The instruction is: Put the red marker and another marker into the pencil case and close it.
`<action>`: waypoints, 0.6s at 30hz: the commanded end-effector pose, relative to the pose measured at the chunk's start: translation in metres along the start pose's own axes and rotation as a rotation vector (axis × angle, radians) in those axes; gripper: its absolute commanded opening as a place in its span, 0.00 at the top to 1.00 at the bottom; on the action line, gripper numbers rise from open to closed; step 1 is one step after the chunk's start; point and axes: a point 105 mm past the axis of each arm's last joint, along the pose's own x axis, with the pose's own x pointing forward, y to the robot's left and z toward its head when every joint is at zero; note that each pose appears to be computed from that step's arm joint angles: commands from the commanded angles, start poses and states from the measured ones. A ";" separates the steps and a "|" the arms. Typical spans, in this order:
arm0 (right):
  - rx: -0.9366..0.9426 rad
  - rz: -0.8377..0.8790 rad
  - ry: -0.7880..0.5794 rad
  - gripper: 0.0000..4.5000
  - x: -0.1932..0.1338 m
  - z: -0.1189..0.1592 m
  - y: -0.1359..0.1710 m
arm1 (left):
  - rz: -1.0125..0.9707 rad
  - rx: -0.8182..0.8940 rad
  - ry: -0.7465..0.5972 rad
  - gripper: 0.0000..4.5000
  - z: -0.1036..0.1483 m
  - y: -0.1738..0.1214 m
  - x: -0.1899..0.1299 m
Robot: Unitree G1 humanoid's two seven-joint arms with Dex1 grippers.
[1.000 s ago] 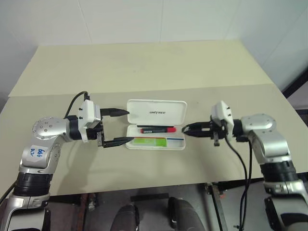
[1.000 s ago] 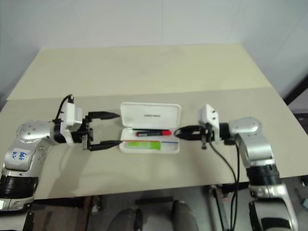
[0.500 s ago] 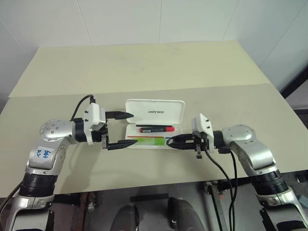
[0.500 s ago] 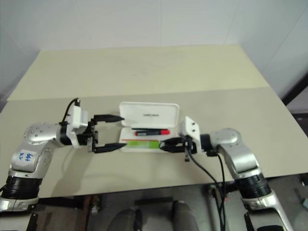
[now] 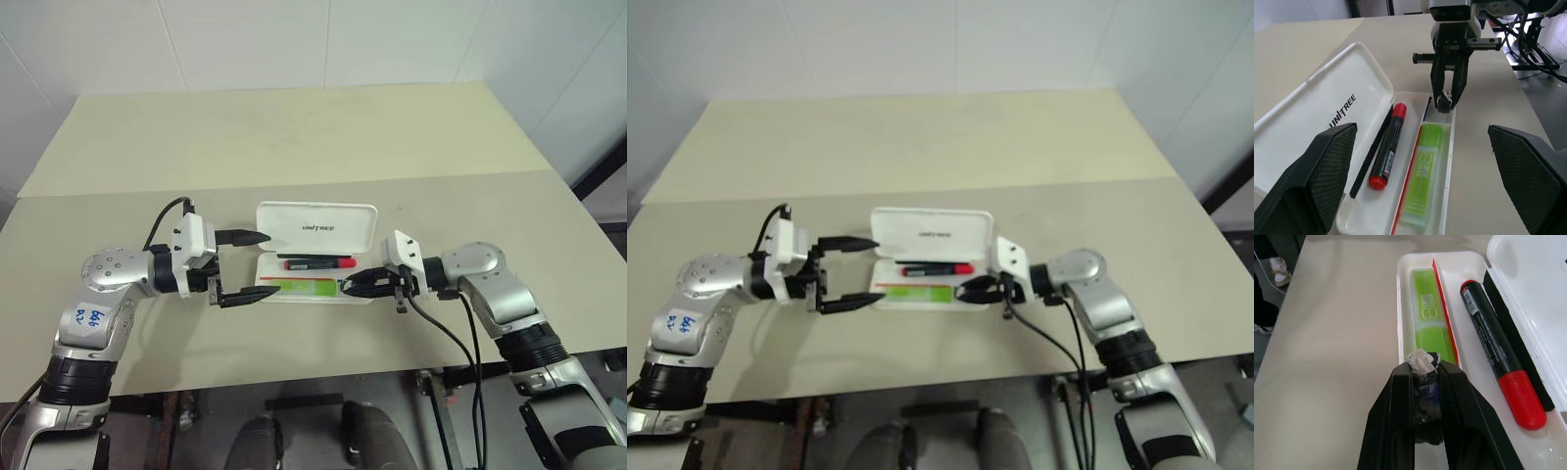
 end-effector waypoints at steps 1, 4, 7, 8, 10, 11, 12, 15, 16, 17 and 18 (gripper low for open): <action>-0.040 0.010 0.020 0.92 -0.002 -0.001 -0.003 | 0.010 0.046 -0.004 0.00 0.010 0.001 -0.003; -0.058 0.003 0.045 0.71 -0.003 -0.007 -0.007 | 0.012 0.048 -0.003 0.00 0.011 0.002 -0.004; -0.070 0.002 0.025 0.47 -0.004 -0.002 -0.009 | 0.013 0.050 -0.001 0.00 0.012 0.003 -0.004; -0.077 -0.001 0.008 0.38 -0.004 0.002 -0.010 | 0.013 0.052 0.000 0.00 0.012 0.003 -0.004; -0.104 -0.013 -0.022 0.21 -0.004 0.013 -0.013 | 0.011 0.054 0.001 0.00 0.012 0.004 -0.003; -0.111 -0.013 -0.039 0.14 -0.004 0.018 -0.013 | 0.009 0.054 0.000 0.00 0.012 0.004 -0.003; -0.117 -0.014 -0.059 0.06 -0.003 0.024 -0.013 | 0.008 0.055 0.000 0.00 0.012 0.004 -0.002; -0.129 -0.012 -0.128 0.01 -0.005 0.043 -0.012 | 0.004 0.056 -0.001 0.00 0.012 0.005 -0.001; -0.133 -0.010 -0.147 0.01 -0.006 0.048 -0.011 | 0.004 0.056 -0.002 0.00 0.012 0.006 -0.001; -0.135 -0.009 -0.157 0.01 -0.007 0.051 -0.010 | 0.003 0.056 -0.003 0.00 0.013 0.006 0.000; -0.138 -0.009 -0.161 0.01 -0.009 0.054 -0.008 | 0.003 0.056 -0.003 0.00 0.013 0.006 0.000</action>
